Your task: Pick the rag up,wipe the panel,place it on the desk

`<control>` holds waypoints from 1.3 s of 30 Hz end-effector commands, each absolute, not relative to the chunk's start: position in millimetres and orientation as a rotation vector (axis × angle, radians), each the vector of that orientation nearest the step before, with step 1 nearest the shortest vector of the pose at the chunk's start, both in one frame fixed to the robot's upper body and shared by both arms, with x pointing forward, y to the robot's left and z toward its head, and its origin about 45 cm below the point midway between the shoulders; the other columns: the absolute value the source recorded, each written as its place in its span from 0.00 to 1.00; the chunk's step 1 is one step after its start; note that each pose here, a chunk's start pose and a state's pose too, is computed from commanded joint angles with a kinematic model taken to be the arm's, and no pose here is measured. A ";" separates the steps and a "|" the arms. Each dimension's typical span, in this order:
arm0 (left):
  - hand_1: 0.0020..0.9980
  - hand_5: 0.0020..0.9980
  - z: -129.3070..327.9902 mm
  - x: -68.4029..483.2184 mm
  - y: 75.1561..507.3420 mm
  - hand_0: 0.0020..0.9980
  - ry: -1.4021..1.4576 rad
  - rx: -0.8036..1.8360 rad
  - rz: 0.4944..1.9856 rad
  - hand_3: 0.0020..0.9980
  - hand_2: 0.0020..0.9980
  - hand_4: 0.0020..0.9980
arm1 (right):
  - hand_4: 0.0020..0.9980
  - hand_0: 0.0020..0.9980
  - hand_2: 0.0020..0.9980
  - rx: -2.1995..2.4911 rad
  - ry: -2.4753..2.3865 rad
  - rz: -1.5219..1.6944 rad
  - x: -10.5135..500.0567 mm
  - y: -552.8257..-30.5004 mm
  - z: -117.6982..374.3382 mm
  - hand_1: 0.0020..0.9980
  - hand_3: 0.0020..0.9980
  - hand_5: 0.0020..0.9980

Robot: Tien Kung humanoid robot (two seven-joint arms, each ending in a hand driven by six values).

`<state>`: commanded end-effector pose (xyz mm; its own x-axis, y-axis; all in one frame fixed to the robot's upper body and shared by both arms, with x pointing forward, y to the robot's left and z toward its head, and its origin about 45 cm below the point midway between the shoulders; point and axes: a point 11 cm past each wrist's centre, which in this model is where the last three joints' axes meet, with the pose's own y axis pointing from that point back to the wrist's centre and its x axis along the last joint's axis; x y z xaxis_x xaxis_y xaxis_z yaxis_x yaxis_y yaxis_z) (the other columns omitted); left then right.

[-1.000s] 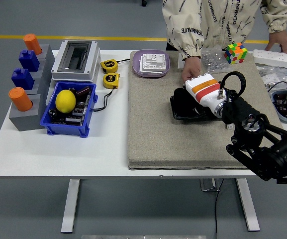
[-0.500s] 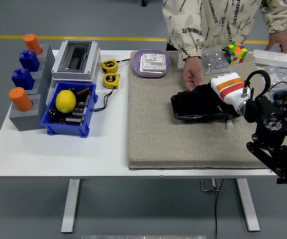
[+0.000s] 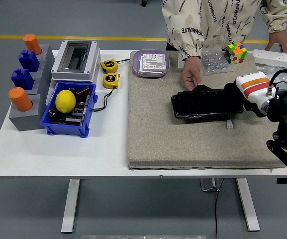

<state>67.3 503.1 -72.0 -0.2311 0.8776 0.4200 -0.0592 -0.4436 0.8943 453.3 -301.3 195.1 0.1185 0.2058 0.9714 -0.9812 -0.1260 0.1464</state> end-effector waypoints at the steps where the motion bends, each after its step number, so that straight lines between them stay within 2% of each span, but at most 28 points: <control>1: 0.66 0.51 -72.1 67.4 502.9 0.63 1.032 1.334 1.754 0.57 0.69 0.61 | 0.92 0.29 0.36 1.212 -0.898 1.289 453.1 -306.5 195.0 0.32 0.36 0.01; 21: 0.66 0.51 -71.9 60.7 505.4 0.63 1.033 1.352 1.750 0.57 0.69 0.61 | 0.92 0.31 0.36 1.097 -1.082 1.071 447.0 -367.4 200.4 0.32 0.36 0.01; 39: 0.66 0.51 -70.9 53.2 509.7 0.64 1.032 1.374 1.747 0.57 0.68 0.61 | 0.92 0.31 0.36 1.037 -1.272 0.872 437.2 -372.0 203.9 0.32 0.36 0.01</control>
